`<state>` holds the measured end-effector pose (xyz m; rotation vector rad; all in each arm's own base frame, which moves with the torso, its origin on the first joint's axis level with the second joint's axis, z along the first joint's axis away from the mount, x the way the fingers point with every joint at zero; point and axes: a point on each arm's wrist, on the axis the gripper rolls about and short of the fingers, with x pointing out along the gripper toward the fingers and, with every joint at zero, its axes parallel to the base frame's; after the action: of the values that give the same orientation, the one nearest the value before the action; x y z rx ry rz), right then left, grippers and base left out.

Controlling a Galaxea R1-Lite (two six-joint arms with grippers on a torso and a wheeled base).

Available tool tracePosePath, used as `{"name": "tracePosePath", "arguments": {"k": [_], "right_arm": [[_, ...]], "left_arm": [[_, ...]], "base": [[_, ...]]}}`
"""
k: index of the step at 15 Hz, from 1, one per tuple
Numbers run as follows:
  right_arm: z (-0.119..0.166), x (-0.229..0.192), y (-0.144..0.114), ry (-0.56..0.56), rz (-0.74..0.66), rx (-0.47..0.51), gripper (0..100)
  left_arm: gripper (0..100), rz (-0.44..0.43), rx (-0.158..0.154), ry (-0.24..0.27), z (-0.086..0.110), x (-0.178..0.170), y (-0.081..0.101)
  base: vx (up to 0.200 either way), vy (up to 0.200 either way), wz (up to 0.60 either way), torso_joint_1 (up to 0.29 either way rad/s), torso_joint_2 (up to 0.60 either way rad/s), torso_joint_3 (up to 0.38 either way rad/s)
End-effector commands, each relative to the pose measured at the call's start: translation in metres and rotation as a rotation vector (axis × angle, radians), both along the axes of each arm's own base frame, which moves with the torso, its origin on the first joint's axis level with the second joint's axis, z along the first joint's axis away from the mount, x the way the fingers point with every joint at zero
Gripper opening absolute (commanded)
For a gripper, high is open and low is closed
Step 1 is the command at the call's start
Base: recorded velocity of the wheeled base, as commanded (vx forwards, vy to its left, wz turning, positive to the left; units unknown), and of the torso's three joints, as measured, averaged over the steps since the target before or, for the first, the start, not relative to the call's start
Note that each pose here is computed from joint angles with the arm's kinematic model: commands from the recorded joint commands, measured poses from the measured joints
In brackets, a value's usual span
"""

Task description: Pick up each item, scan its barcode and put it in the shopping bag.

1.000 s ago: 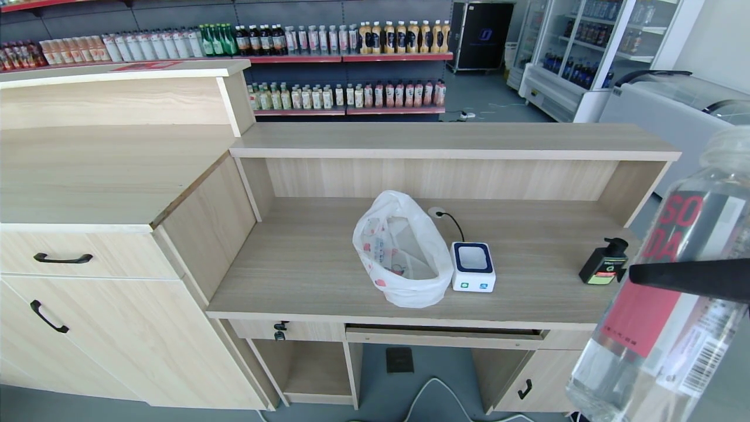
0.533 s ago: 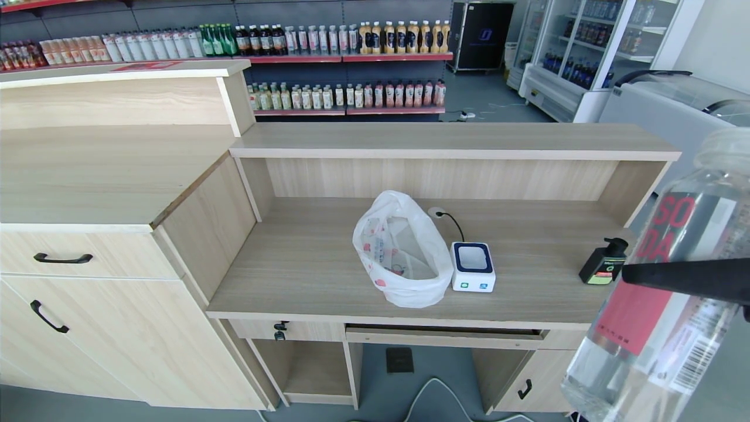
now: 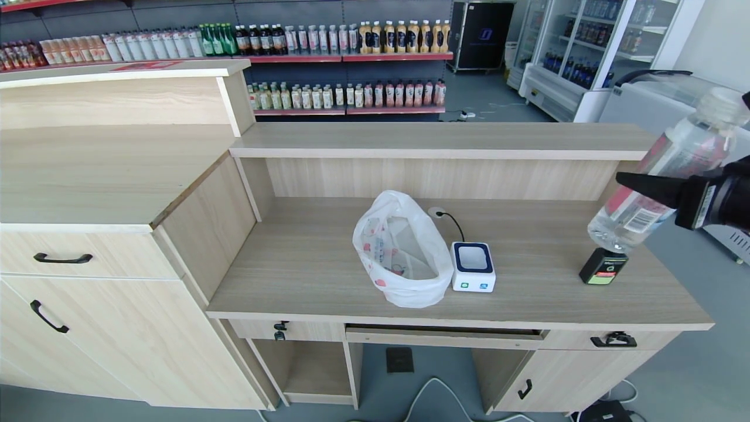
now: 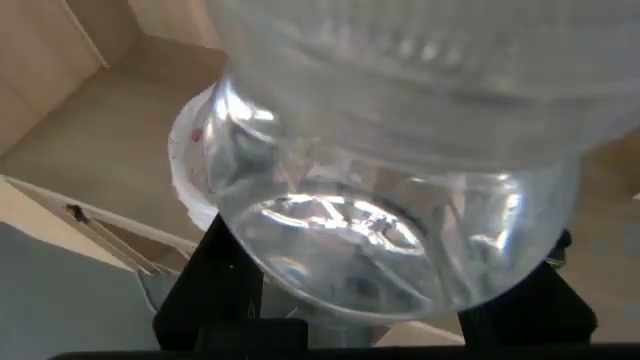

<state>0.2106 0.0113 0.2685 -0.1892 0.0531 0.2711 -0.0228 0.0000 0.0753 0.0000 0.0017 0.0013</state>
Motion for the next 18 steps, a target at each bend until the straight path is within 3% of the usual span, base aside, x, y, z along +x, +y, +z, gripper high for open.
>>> {"name": "tracePosePath", "arguments": {"k": [1,6,7,10,13,16,18], "right_arm": [[-0.039,0.03,-0.04,0.054,-0.147,-0.183,0],[-0.052,0.037,-0.068,-0.084,-0.237,-0.442,0],[-0.054,0.042,-0.069,-0.093,-0.235,-0.45,0],[-0.066,0.07,-0.07,-0.264,-0.163,-0.482,0],[-0.091,0.104,-0.067,-0.402,-0.04,-0.498,0],[-0.123,0.134,-0.062,-0.463,0.03,-0.474,0],[-0.129,0.15,-0.061,-0.481,0.079,-0.473,0]], "left_arm": [[100,0.0,0.0,0.001,0.0,0.0,0.0],[100,0.0,0.0,0.001,0.0,0.0,0.0],[100,0.002,0.0,0.001,0.0,0.0,0.0],[100,0.0,0.0,0.001,0.0,0.0,0.0],[100,0.0,0.0,0.001,0.0,0.0,0.0],[100,0.002,0.0,0.001,0.0,0.0,0.0],[100,0.0,0.0,0.001,0.0,0.0,0.0]], "base": [[0.0,0.0,0.0,0.0,0.0,0.0],[0.0,0.0,0.0,0.0,0.0,0.0],[0.0,0.0,0.0,0.0,0.0,0.0],[0.0,0.0,0.6,-0.037,0.07,0.033],[0.0,0.0,0.0,-0.128,0.25,0.116],[0.0,0.0,0.0,-0.001,0.02,0.004],[0.0,0.0,0.0,0.0,0.0,0.0]]}}
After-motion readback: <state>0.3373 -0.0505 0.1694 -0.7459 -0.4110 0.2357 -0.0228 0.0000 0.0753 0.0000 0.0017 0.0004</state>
